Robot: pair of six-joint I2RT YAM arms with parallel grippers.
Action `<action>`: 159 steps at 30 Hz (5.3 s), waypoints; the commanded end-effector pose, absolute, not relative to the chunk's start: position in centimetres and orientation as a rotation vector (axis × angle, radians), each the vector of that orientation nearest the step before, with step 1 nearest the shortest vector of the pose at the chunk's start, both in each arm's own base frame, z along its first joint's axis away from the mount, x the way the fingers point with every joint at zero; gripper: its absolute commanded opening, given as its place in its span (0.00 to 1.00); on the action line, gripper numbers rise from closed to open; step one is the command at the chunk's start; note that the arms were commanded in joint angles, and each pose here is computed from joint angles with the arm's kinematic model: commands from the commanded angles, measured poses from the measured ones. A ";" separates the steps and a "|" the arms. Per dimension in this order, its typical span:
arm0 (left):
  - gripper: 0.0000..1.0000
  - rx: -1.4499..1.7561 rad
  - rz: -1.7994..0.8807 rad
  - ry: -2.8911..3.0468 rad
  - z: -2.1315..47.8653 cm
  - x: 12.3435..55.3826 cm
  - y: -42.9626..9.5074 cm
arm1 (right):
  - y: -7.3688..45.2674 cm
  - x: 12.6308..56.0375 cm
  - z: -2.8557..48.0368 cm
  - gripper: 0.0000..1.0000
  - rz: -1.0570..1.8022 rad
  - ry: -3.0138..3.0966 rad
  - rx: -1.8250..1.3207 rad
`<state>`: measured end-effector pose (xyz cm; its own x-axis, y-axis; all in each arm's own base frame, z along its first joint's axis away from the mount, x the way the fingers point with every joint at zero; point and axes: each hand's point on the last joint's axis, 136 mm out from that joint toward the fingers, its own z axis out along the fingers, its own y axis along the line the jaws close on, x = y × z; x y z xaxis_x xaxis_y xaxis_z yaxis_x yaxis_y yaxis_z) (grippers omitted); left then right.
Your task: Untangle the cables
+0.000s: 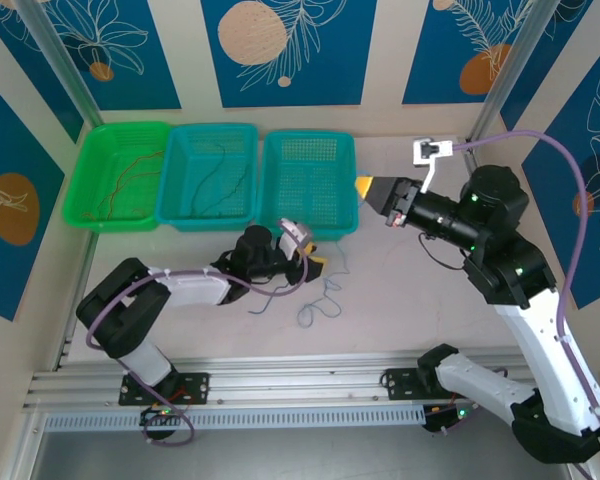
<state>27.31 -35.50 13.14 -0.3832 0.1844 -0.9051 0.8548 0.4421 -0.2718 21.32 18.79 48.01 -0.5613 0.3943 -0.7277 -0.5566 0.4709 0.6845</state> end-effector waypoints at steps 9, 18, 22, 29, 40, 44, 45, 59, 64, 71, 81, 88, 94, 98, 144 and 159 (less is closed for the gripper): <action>0.51 0.861 -1.018 1.777 13.3 25.4 -33.8 | 13.9 23.1 49.4 0.00 1.171 1.715 0.107; 0.87 1.065 -1.105 1.549 20.1 23.1 -35.5 | 14.9 23.0 51.4 0.00 1.201 1.690 0.015; 0.92 1.099 -1.131 1.471 21.9 23.8 -37.6 | 15.6 22.9 52.7 0.00 1.260 1.656 -0.017; 0.89 0.949 -1.157 1.444 23.1 28.3 -43.3 | 17.1 22.6 54.5 0.00 1.343 1.600 -0.077; 0.36 0.849 -1.157 1.617 15.0 29.3 -43.7 | 14.5 23.1 61.4 0.00 1.257 1.455 0.072; 0.36 0.849 -1.120 1.694 12.2 28.3 -42.0 | 12.4 23.5 64.6 0.00 1.203 1.386 0.151; 0.36 0.847 -1.108 1.710 11.7 28.1 -41.6 | 11.9 23.7 65.2 0.00 1.191 1.375 0.169; 0.46 0.828 -1.000 1.776 10.2 25.7 -36.7 | 11.9 29.5 69.4 0.00 1.286 1.310 0.173; 0.54 0.864 -0.937 1.737 12.2 25.1 -35.4 | 12.1 31.4 71.7 0.00 1.360 1.245 0.150; 0.75 0.860 -0.944 1.652 16.9 24.0 -34.2 | 13.8 33.1 71.7 0.00 1.422 1.254 0.090; 0.84 0.819 -0.919 1.576 22.0 25.5 -32.1 | 13.1 30.2 74.4 0.00 1.358 1.129 0.016; 0.85 0.742 -1.008 1.573 23.4 27.8 -31.8 | 12.6 28.0 77.2 0.00 1.347 0.990 -0.039; 1.00 0.966 -1.231 1.372 26.6 25.6 -36.4 | 12.5 27.0 77.8 0.00 1.331 0.964 -0.056; 1.00 1.074 -1.333 1.353 26.3 24.5 -40.6 | 12.6 26.6 77.8 0.00 1.328 0.966 -0.064; 0.74 1.096 -1.006 1.525 19.4 16.8 -30.6 | 20.4 36.3 40.3 0.00 1.027 1.987 0.152; 0.89 0.877 -0.865 1.619 19.3 19.9 -27.9 | 24.6 48.8 29.3 1.00 0.593 2.407 0.054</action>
<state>19.21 -28.71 19.54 -0.1679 0.1128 -0.9793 0.8999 0.4232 -0.1056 51.60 27.03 27.51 -0.7741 0.2599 -0.5772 -0.1174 0.8370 0.5344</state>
